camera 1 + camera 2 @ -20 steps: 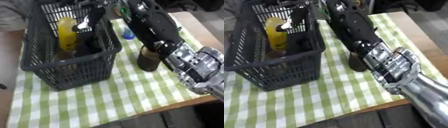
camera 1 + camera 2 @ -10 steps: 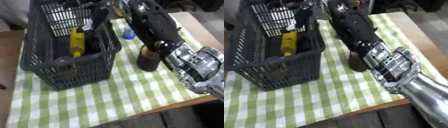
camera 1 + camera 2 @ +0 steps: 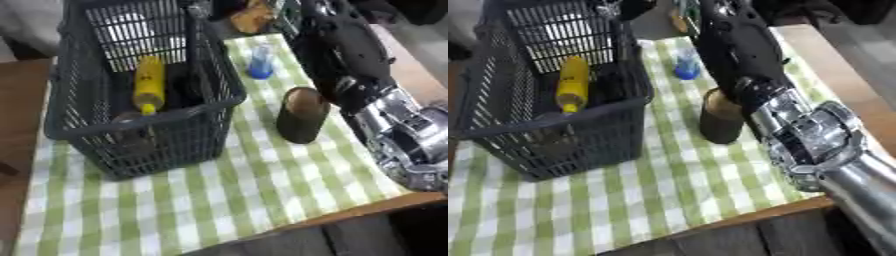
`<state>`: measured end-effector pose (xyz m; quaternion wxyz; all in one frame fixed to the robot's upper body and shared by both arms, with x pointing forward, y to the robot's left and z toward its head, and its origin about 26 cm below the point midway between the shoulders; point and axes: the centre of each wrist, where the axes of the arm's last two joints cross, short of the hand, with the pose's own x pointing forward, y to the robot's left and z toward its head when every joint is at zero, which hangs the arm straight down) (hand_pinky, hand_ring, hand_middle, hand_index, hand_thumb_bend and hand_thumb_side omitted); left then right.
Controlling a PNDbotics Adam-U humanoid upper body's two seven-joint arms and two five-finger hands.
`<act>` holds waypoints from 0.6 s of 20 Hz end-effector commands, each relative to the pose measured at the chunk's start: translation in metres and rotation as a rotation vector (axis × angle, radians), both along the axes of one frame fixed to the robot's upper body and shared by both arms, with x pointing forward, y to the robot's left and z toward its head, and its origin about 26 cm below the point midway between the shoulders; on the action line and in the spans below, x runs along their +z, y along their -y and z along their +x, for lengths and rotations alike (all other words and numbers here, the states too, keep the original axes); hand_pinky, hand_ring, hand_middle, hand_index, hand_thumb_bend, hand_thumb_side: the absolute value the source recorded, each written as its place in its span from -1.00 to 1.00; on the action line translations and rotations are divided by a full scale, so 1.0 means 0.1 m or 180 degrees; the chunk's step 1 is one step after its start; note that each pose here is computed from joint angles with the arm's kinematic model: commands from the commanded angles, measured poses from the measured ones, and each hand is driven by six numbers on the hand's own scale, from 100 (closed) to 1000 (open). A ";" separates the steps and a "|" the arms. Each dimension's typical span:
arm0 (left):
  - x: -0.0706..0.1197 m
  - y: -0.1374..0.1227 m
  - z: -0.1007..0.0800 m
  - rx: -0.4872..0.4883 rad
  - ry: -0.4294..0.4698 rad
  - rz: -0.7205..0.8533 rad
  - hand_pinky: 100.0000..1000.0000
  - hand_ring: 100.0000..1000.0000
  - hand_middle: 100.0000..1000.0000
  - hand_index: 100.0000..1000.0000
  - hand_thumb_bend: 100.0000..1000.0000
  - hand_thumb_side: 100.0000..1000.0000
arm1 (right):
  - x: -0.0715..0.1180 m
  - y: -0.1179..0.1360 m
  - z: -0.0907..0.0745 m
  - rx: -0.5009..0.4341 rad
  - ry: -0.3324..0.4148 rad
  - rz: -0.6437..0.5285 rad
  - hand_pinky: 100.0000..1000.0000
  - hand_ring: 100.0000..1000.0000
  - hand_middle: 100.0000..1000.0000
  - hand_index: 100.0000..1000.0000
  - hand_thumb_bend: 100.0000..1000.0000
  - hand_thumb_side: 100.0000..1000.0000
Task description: Pick up objects on the table and place them in the box.
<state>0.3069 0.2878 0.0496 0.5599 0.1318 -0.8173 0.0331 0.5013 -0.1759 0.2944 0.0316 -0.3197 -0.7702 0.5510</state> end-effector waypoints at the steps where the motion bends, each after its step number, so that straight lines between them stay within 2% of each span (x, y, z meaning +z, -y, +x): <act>1: 0.07 -0.04 0.01 0.0023 0.0077 0.0035 -0.41 0.57 0.41 0.46 -0.33 0.79 | 0.20 0.26 -0.03 -0.0174 0.0221 0.0358 -0.14 0.04 -0.03 -0.04 -0.42 -0.88; 2: 0.07 -0.04 0.01 0.0026 0.0078 0.0035 -0.41 0.57 0.41 0.46 -0.33 0.79 | 0.18 0.32 -0.01 -0.0202 0.0170 0.0412 -0.04 0.10 0.05 0.14 -0.44 -0.73; 3: 0.07 -0.04 0.01 0.0028 0.0078 0.0035 -0.41 0.57 0.41 0.46 -0.33 0.79 | 0.17 0.37 -0.01 -0.0218 0.0120 0.0428 -0.04 0.10 0.05 0.14 -0.44 -0.73; 4: 0.07 -0.05 0.01 0.0031 0.0079 0.0035 -0.41 0.57 0.41 0.46 -0.33 0.79 | 0.15 0.41 0.00 -0.0242 0.0047 0.0383 0.54 0.54 0.68 0.97 -0.37 0.05; 5: 0.07 -0.05 0.01 0.0036 0.0080 0.0036 -0.41 0.57 0.41 0.46 -0.33 0.79 | 0.09 0.49 0.02 -0.0306 -0.0137 0.0178 0.54 0.54 0.68 0.97 -0.37 0.05; 6: 0.07 -0.05 0.01 0.0040 0.0079 0.0036 -0.41 0.57 0.41 0.46 -0.34 0.79 | 0.07 0.56 0.03 -0.0335 -0.0293 0.0042 0.69 0.65 0.81 1.00 -0.36 0.29; 9: 0.07 -0.06 0.01 0.0057 0.0082 0.0034 -0.41 0.57 0.41 0.46 -0.34 0.80 | 0.05 0.82 0.03 -0.0487 -0.0685 -0.0279 0.78 0.70 0.84 1.00 -0.27 0.44; 12: 0.08 -0.07 0.01 0.0072 0.0086 0.0034 -0.41 0.57 0.41 0.46 -0.34 0.80 | 0.07 1.03 -0.01 -0.0605 -0.0899 -0.0425 0.80 0.73 0.84 1.00 -0.25 0.48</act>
